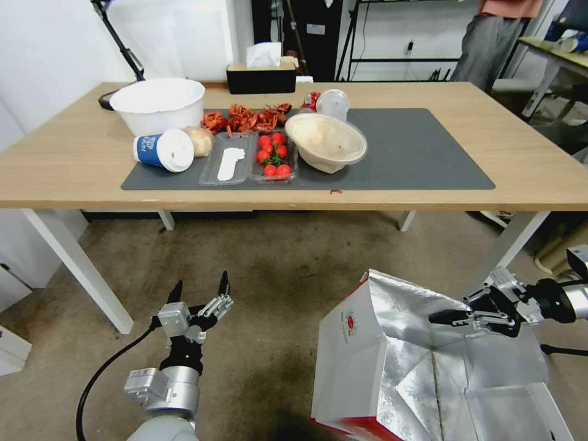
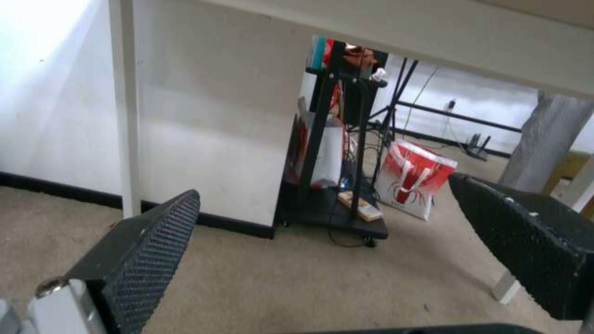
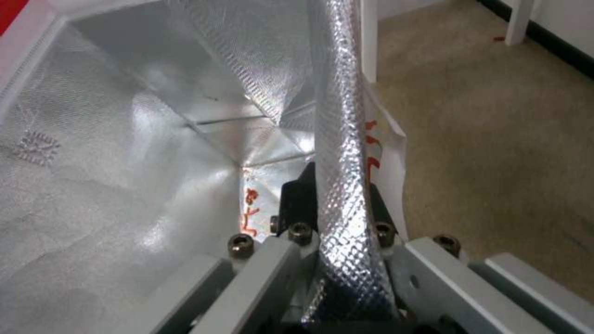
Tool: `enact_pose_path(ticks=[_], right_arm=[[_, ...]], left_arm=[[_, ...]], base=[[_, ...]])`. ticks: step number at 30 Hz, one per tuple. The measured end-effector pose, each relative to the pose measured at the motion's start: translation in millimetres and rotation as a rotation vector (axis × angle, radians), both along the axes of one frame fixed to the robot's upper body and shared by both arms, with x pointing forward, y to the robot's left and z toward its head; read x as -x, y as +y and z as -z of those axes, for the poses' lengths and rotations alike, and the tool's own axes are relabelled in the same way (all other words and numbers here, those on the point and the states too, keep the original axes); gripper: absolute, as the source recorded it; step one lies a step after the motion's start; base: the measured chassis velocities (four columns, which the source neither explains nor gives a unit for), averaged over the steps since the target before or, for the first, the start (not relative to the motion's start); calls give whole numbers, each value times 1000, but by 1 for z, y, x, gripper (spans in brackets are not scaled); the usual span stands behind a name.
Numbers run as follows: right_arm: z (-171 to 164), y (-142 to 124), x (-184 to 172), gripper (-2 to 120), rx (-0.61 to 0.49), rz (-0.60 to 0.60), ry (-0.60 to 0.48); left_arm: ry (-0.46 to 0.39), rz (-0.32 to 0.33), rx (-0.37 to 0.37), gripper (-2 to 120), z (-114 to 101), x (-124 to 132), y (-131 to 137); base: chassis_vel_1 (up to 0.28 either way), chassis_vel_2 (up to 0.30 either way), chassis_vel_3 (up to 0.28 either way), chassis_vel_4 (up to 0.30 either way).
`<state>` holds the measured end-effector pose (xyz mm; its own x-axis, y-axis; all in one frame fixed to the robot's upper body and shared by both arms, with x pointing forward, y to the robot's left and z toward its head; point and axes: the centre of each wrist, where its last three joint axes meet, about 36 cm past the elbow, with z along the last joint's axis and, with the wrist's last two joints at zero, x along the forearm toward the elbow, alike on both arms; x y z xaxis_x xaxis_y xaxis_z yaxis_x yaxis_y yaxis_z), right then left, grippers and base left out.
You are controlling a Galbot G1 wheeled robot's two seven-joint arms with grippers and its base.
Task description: Pick up the food delivery bag from the floor and place it on the table.
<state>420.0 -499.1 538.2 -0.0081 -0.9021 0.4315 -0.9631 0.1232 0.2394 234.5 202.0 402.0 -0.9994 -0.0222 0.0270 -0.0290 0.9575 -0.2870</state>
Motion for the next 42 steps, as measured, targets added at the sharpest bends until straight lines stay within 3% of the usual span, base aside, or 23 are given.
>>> enact_pose_path(ticks=[42], right_arm=[[-3, 2, -2, 0, 8, -4, -8]], left_arm=[[7, -2, 1, 100, 3, 0, -2]], base=[[0, 0, 0, 0]])
